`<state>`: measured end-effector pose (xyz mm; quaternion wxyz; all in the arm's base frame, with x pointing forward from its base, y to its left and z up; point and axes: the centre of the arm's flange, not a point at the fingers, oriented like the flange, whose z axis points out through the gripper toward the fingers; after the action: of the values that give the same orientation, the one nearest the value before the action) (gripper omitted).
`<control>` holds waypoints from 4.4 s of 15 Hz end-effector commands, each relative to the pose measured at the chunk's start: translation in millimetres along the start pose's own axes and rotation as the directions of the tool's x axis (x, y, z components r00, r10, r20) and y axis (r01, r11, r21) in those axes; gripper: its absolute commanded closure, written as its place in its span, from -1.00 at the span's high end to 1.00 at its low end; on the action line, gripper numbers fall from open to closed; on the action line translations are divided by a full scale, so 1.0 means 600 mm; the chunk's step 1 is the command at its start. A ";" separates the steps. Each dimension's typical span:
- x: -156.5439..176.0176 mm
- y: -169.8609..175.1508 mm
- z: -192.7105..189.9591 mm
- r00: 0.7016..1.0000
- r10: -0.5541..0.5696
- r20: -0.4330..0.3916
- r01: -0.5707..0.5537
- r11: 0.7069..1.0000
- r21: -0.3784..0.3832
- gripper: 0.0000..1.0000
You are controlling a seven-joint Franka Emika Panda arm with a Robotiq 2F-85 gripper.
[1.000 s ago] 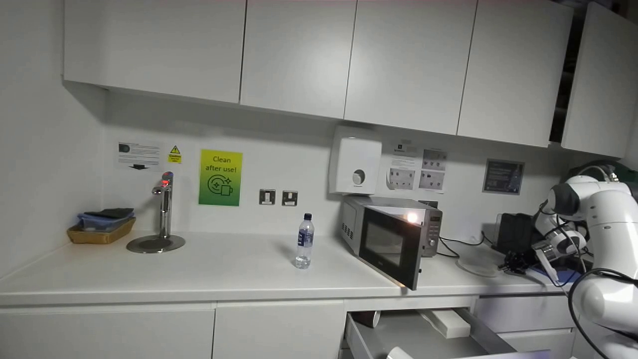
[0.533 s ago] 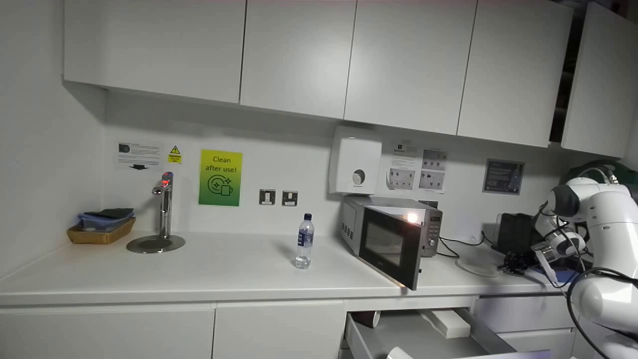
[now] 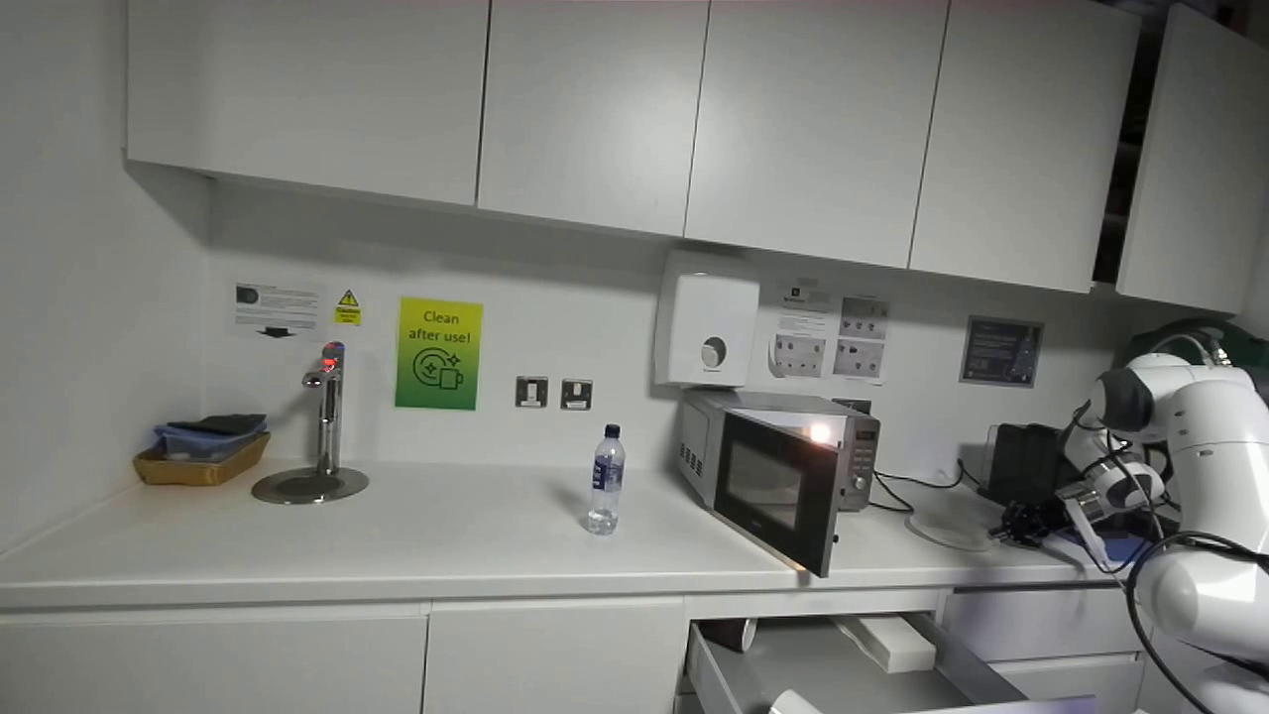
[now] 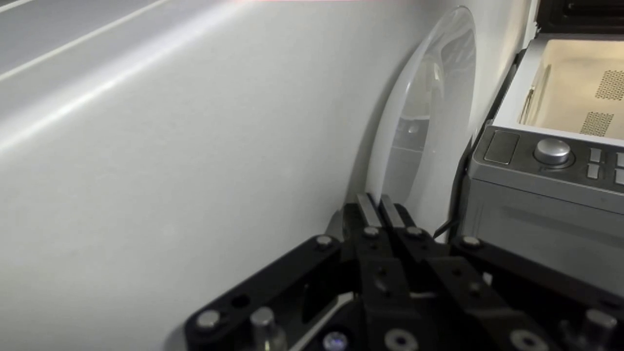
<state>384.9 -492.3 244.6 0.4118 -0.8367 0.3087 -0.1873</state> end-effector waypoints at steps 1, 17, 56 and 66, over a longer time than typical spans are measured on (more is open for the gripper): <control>0.014 -0.001 -0.010 1.000 0.011 0.009 -0.011 0.999 0.040 -0.98; 0.025 -0.011 -0.023 1.000 -0.008 0.009 0.008 1.000 0.019 0.69; -0.026 -0.241 -0.071 0.971 -0.236 0.033 0.238 0.967 -0.089 1.00; -0.117 -0.345 -0.012 0.898 -0.413 0.151 0.431 0.896 -0.111 1.00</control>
<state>421.4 -387.6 399.4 0.3431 -0.9111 0.1367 -0.1833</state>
